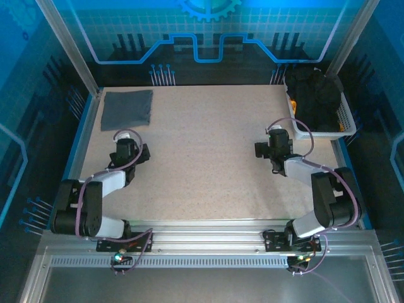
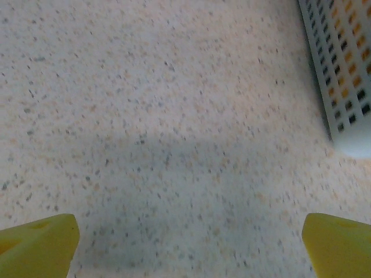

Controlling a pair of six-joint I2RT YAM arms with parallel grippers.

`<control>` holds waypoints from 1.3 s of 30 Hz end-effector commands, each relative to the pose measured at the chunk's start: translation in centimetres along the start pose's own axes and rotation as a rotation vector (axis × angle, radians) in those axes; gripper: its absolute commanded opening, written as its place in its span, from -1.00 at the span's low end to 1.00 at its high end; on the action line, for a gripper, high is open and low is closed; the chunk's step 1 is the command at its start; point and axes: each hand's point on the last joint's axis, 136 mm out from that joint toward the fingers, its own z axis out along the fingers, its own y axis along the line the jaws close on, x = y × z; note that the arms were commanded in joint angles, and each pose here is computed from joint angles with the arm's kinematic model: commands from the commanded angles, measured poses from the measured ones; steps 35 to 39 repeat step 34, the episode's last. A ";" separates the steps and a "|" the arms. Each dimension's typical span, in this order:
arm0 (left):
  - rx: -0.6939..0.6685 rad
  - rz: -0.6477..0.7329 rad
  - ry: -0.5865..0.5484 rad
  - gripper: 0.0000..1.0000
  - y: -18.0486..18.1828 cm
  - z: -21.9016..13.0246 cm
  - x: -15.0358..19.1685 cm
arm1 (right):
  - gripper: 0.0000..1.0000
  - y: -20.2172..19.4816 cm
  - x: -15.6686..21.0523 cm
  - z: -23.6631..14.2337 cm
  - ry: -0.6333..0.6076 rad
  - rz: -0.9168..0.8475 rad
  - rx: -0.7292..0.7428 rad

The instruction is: Fold and stack the t-shirts

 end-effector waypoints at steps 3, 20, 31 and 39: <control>0.125 -0.006 -0.240 0.98 -1.6 -0.3 -5.3 | 1.00 -0.6 -3.2 0.4 -0.173 0.029 -0.074; 0.179 0.095 -0.293 0.98 -3.7 -0.1 -3.3 | 0.99 -0.1 -2.0 -0.9 -0.321 0.045 -0.162; 0.178 0.097 -0.302 0.98 -3.7 -0.2 -3.5 | 1.00 0.2 -2.1 -0.9 -0.313 0.042 -0.192; 0.177 0.097 -0.302 0.98 -3.7 -0.2 -3.5 | 0.99 0.2 -2.1 -0.9 -0.316 0.040 -0.188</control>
